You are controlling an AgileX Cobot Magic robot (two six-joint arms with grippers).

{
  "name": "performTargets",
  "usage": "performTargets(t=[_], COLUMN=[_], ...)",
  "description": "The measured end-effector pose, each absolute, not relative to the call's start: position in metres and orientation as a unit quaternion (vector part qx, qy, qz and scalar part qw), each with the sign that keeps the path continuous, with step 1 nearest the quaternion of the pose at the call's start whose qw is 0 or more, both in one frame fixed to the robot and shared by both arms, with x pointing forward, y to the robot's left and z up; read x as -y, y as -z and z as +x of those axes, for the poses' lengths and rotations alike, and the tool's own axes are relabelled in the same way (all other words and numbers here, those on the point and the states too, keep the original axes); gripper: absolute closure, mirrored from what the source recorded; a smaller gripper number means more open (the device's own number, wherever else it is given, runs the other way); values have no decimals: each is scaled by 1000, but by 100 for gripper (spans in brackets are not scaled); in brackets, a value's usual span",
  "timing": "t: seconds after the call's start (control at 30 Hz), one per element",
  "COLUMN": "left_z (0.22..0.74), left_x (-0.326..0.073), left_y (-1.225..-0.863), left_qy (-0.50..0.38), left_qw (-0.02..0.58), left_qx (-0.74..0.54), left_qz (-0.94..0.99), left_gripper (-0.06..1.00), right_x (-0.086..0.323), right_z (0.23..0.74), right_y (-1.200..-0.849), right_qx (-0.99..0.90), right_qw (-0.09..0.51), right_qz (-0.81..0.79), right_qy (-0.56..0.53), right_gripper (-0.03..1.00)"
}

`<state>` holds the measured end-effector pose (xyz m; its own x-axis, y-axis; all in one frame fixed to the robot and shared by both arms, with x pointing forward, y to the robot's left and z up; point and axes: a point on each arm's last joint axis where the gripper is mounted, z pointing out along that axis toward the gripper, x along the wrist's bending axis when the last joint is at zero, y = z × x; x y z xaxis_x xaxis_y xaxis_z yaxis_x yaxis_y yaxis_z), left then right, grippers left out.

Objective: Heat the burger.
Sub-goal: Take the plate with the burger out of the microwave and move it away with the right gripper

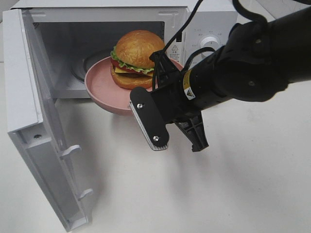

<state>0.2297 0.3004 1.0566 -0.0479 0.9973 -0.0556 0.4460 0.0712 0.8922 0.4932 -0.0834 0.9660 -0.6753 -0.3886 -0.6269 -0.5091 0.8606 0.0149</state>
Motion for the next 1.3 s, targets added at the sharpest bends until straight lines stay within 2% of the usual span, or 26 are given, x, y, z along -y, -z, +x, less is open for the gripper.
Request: performTargets(t=[0.73,1.3], left_z=[230,230], left_x=[-300,-300], left_y=[-1057,-1057], left_qy=[-364,-364], left_qw=[379,379], left_qx=[-626,-626], left_qz=[576,576], left_gripper=[-4,-4], right_x=[151,212], right_z=[419,364], right_y=[-993,-1000], right_qx=[-895,-908], right_qw=[356,363], right_qz=[-250,-197], right_qy=[-103,-72], right_gripper=[84,84])
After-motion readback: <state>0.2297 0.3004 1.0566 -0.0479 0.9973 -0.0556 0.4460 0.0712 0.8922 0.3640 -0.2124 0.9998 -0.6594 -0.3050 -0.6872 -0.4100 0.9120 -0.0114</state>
